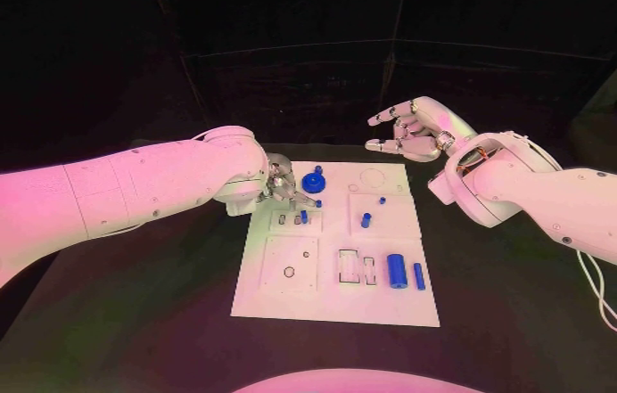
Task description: Assemble the parts on the task board
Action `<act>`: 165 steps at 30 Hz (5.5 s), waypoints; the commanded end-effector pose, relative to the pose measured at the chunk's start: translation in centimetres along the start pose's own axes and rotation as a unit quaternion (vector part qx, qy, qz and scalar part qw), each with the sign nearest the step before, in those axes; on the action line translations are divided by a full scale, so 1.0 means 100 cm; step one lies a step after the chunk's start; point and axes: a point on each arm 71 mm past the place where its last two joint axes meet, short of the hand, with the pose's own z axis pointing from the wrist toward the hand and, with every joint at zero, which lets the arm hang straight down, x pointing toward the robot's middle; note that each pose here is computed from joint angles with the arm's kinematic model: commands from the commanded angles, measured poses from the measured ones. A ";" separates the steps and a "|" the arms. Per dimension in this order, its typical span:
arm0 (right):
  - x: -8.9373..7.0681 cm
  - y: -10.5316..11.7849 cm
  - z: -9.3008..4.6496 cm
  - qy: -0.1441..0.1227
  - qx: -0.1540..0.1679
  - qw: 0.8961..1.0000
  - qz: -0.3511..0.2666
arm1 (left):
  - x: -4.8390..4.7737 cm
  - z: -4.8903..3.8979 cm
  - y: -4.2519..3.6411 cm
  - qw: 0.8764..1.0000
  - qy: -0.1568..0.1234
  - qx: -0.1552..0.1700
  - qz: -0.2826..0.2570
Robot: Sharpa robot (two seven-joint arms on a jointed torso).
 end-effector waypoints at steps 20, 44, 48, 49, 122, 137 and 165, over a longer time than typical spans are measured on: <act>0.003 0.001 0.004 0.009 0.010 1.000 0.009 | 0.0026 0.0089 -0.0112 0.999 0.023 -0.023 0.035; 0.005 0.002 0.006 0.013 0.014 1.000 0.009 | 0.0062 0.0141 -0.0157 0.998 0.035 -0.026 0.048; 0.006 0.001 0.006 0.014 0.016 1.000 0.009 | 0.0061 0.0145 -0.0159 0.998 0.035 -0.026 0.049; 0.006 0.001 0.006 0.015 0.016 1.000 0.009 | 0.0062 0.0146 -0.0161 0.998 0.036 -0.026 0.049; 0.007 -0.004 0.010 0.021 0.026 0.999 0.004 | 0.0038 0.0030 -0.0073 0.996 -0.046 0.036 -0.069; 0.005 -0.009 0.010 0.021 0.033 0.999 0.001 | 0.0172 -0.0072 0.0196 0.991 -0.080 0.034 -0.101; 0.006 -0.007 0.011 0.023 0.030 0.999 0.001 | 0.0295 -0.0004 0.0175 0.998 -0.057 0.009 0.007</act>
